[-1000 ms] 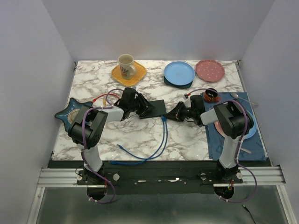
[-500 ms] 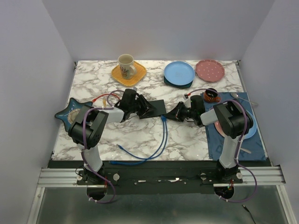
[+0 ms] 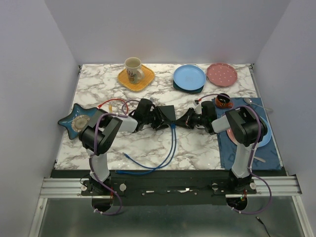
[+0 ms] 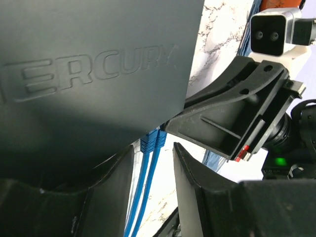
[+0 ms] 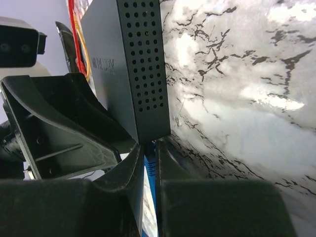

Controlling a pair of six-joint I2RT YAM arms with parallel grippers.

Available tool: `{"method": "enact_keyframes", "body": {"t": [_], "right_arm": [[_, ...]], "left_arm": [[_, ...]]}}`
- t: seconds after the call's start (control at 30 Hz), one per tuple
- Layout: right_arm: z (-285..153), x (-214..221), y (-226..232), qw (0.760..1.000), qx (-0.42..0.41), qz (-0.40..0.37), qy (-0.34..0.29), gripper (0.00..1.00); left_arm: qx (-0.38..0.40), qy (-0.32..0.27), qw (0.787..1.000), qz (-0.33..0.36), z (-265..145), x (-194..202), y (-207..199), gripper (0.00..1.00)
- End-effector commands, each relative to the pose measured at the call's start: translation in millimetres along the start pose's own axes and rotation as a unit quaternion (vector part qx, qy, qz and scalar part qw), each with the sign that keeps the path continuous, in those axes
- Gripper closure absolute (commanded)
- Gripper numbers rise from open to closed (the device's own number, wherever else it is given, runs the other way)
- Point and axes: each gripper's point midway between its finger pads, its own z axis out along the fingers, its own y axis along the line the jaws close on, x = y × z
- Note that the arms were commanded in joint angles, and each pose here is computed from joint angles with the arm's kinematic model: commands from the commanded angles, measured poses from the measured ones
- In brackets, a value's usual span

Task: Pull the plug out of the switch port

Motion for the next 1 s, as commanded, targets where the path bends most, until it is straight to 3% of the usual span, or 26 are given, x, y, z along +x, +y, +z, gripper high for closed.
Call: {"method": "enact_keyframes", "body": {"t": [0.0, 0.43, 0.6, 0.73, 0.8, 0.97], "right_arm": [[-1.6, 13.9, -12.8, 1.000, 0.011, 0.001, 0.025, 0.99], [-16.8, 38.9, -20.4, 0.998, 0.020, -0.008, 0.052, 0.99], [-39.3, 17.1, -1.0, 0.997, 0.053, -0.056, -0.021, 0.99], [-73.0, -7.1, 24.4, 0.985, 0.110, -0.104, -0.082, 1.00], [-86.5, -18.1, 49.4, 0.979, 0.100, -0.139, -0.108, 0.99], [-97.6, -25.6, 88.7, 0.980, 0.076, -0.146, -0.110, 0.99]], "left_arm": [[-0.048, -0.015, 0.999, -0.021, 6.3, -6.8, 25.3, 0.51], [-0.061, -0.050, 0.996, -0.034, 12.0, -29.1, 19.4, 0.52], [-0.054, -0.091, 0.994, -0.013, -13.4, -45.6, 9.6, 0.50], [-0.044, -0.130, 0.989, 0.062, -43.5, -61.9, -12.2, 0.37], [-0.015, -0.143, 0.985, 0.095, -57.9, -61.8, -35.0, 0.33], [0.083, -0.134, 0.963, 0.217, -81.4, -11.6, -87.9, 0.23]]}}
